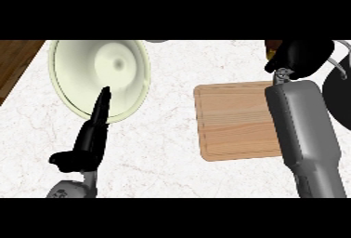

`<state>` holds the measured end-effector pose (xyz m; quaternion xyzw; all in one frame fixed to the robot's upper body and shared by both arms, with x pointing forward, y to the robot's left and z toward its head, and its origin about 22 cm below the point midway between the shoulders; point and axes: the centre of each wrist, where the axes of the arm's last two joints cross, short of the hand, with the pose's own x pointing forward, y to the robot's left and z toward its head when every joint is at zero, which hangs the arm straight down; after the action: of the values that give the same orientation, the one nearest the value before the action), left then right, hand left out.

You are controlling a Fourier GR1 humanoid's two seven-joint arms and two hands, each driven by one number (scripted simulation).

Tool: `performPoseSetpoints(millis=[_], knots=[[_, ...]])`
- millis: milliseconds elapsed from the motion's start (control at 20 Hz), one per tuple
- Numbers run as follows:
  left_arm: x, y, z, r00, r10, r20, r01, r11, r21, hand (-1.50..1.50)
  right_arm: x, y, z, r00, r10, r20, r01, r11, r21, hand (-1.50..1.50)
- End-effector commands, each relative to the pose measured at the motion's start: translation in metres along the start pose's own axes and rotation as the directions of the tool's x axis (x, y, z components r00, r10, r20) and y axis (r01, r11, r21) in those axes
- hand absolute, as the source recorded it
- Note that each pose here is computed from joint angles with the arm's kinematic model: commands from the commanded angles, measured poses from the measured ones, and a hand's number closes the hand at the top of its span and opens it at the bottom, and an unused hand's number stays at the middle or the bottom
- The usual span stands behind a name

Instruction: Pick the sweet potato from the cutting board and place it in the pot

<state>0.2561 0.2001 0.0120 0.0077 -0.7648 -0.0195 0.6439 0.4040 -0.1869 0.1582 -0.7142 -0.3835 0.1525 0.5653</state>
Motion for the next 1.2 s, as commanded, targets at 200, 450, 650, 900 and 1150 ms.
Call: performPoseSetpoints(millis=[200, 450, 650, 900, 1150], knots=[[0.003, 0.005, 0.002, 1.000, -0.001, -0.020, 0.002, 0.999, 0.044, 0.00, 0.027, -0.020, -0.062, 0.985, 0.034, -0.168, -0.052, 0.994, -0.099, 1.50], [-0.007, 0.025, 0.008, 1.000, -0.006, -0.022, 0.007, 0.999, 0.053, 0.00, 0.010, 0.000, -0.083, 0.972, 0.043, -0.229, -0.068, 0.992, -0.104, 1.50], [0.004, -0.001, -0.001, 1.000, 0.008, -0.019, -0.007, 0.998, 0.059, 0.00, -0.008, 0.011, -0.098, 0.961, 0.046, -0.274, -0.079, 0.991, -0.108, 1.50], [0.000, 0.031, 0.014, 1.000, -0.008, -0.020, 0.009, 0.997, 0.072, 0.00, -0.052, 0.007, -0.133, 0.956, 0.044, -0.290, -0.076, 0.992, -0.102, 1.50], [-0.006, 0.016, 0.008, 0.999, 0.011, -0.037, -0.008, 0.997, 0.083, 0.00, -0.096, 0.024, -0.146, 0.946, 0.051, -0.320, -0.078, 0.994, -0.074, 1.50]])
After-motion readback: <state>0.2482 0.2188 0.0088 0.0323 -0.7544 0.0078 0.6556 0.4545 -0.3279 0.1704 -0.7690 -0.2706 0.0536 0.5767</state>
